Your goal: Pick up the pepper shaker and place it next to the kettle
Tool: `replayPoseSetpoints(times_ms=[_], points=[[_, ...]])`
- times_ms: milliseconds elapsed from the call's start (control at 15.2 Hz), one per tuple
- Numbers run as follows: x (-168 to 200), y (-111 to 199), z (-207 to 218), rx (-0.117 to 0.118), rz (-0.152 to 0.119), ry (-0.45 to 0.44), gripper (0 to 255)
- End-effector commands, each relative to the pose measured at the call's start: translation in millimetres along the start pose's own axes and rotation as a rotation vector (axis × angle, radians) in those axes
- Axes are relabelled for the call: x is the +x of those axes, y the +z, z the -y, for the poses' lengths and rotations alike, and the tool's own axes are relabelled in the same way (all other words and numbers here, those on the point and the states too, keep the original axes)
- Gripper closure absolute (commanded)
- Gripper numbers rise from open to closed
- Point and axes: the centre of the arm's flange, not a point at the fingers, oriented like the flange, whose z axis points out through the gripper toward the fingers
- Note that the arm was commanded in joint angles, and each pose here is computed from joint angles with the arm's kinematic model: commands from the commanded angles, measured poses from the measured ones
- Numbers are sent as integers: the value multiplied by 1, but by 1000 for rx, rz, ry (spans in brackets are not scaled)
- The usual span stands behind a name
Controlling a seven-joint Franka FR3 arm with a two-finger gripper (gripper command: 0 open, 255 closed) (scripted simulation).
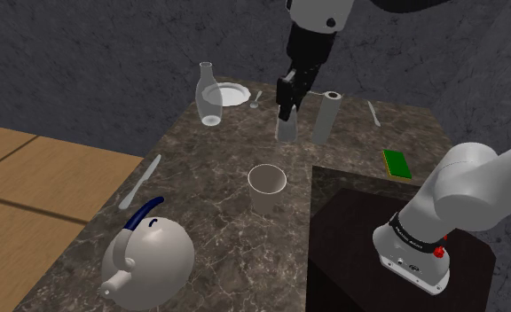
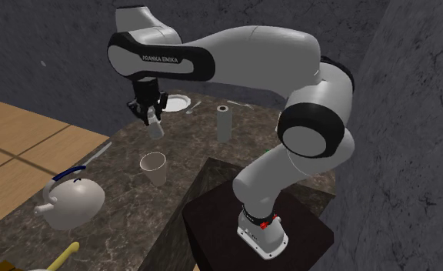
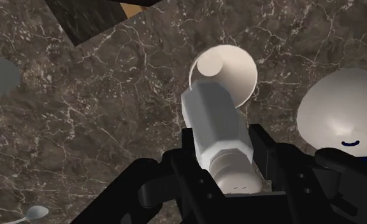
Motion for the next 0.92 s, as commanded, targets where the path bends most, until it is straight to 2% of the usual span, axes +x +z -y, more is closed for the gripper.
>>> replayPoseSetpoints(times_ms=[0,858], points=[[10,4,24,1,0,1,255],[80,17,180,1,0,2,255]])
